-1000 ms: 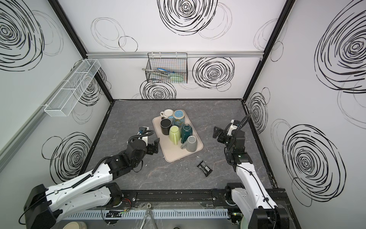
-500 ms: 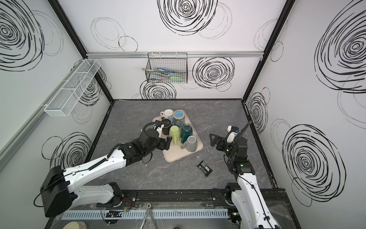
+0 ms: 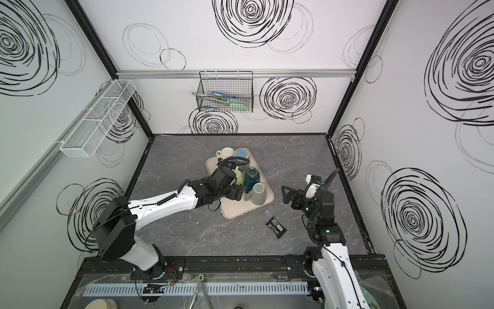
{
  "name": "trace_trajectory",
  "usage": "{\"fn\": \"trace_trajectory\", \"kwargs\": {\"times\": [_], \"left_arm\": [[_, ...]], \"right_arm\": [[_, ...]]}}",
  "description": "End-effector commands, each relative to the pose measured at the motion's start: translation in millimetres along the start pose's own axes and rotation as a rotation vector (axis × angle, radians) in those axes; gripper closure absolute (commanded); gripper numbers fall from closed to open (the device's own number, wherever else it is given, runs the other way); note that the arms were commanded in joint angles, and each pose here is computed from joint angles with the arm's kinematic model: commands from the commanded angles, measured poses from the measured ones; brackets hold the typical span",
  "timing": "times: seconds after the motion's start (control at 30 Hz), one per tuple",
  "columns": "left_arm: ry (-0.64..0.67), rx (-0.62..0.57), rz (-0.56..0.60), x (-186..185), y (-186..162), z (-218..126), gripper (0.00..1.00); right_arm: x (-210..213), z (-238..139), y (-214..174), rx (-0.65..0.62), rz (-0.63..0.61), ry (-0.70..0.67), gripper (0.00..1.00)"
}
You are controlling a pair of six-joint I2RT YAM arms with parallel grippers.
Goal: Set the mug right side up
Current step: 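Reach the left gripper over the light green mug while the right arm approaches, then lower the left gripper onto the light green mug's base and close it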
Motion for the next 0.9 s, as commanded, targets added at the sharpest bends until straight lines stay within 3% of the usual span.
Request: {"fn": "trace_trajectory", "kwargs": {"times": [0.0, 0.07, 0.2, 0.63, 0.87], "left_arm": [[0.027, -0.012, -0.01, -5.1, 7.4, 3.1, 0.02], [0.058, -0.022, -0.003, -5.0, 8.3, 6.3, 0.01], [0.137, -0.017, 0.017, -2.7, 8.3, 14.6, 0.08], [0.214, 0.021, 0.018, -2.2, 4.2, 38.4, 0.3], [0.332, 0.045, 0.068, 10.5, -2.4, 44.8, 0.35]], "right_arm": [[1.1, -0.5, -8.5, 0.028, 0.019, 0.011, 0.0], [1.9, -0.8, -9.7, 0.027, 0.021, 0.015, 0.0], [3.6, -1.9, -11.2, 0.033, 0.022, 0.016, 0.0], [7.8, -1.4, -14.8, 0.05, 0.018, 0.019, 0.0], [10.0, -1.9, -16.3, 0.052, 0.014, 0.031, 0.0]]}}
Point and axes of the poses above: each gripper's point midway between its finger pads, its own z axis out along the fingers, its own x axis along the line the jaws close on, y = z × x, the point moved 9 cm from there along -z, back along the fingers, and after that the axes turned 8 degrees about -z, right-handed, at the moved point
